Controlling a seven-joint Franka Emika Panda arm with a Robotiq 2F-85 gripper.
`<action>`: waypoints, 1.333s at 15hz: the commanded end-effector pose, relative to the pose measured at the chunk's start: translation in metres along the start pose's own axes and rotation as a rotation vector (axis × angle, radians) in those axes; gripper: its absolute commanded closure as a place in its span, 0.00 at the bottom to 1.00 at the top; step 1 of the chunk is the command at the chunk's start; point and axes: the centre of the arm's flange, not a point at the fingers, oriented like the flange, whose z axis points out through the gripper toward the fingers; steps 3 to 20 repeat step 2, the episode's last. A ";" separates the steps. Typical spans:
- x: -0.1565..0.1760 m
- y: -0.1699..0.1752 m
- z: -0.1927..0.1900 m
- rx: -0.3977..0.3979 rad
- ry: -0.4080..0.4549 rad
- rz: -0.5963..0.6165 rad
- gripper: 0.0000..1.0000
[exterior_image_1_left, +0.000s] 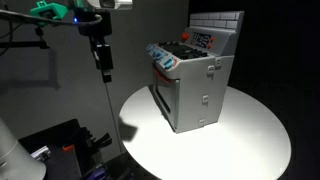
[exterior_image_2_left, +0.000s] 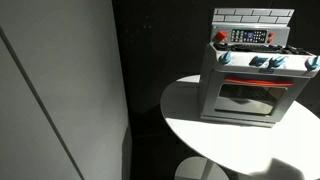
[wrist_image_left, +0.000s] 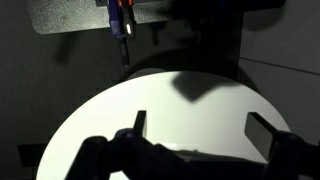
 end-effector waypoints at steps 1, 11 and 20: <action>0.000 0.000 0.000 0.000 0.000 0.000 0.00; 0.000 0.000 0.000 0.000 0.000 0.000 0.00; 0.000 0.000 0.000 0.000 0.000 0.000 0.00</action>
